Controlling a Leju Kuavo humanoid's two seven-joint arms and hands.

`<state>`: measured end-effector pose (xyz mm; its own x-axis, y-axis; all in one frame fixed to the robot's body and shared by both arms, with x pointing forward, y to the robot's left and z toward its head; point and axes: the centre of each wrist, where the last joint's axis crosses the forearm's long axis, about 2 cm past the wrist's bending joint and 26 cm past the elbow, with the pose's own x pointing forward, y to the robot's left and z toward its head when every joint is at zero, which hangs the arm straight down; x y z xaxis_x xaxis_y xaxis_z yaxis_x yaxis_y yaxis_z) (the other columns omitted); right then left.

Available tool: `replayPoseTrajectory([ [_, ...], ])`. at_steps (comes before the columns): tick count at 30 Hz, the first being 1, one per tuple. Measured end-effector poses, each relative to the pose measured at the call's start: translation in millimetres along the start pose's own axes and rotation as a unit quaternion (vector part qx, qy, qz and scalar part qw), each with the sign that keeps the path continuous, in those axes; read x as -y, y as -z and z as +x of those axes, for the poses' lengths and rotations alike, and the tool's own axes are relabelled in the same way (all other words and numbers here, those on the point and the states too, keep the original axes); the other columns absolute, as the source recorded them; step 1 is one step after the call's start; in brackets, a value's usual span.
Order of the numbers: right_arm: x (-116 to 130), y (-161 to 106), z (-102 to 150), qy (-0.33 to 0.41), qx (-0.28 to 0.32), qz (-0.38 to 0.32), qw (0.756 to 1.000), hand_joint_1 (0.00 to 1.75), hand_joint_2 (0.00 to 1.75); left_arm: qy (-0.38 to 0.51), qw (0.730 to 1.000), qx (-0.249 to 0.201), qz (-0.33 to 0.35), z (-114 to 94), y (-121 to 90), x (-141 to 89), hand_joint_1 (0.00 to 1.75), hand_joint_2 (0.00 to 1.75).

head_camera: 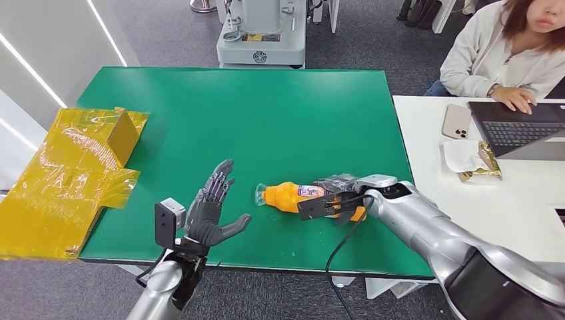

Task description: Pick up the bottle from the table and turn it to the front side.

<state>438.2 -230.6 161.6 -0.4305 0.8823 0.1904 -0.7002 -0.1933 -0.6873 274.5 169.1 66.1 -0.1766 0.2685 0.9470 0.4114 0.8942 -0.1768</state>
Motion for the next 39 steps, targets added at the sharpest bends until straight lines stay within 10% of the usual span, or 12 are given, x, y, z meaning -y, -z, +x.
replayPoseTrajectory([
  [2, -1, 0, -1, -0.001, -0.002, 0.007, 1.000, 0.07, 1.75, -0.003, 1.000, -0.001, 0.001, 0, -1, 0, 0.00, 1.75],
  [6, -2, 0, -1, -0.004, -0.005, 0.013, 1.000, 1.75, 1.75, -0.006, 1.000, -0.002, 0.001, -1, -2, 0, 0.00, 1.75],
  [39, -33, -4, -22, 0.089, 0.070, -0.131, 0.985, 1.75, 1.75, -0.001, 1.000, 0.003, 0.013, 0, -19, 5, 0.00, 1.75],
])
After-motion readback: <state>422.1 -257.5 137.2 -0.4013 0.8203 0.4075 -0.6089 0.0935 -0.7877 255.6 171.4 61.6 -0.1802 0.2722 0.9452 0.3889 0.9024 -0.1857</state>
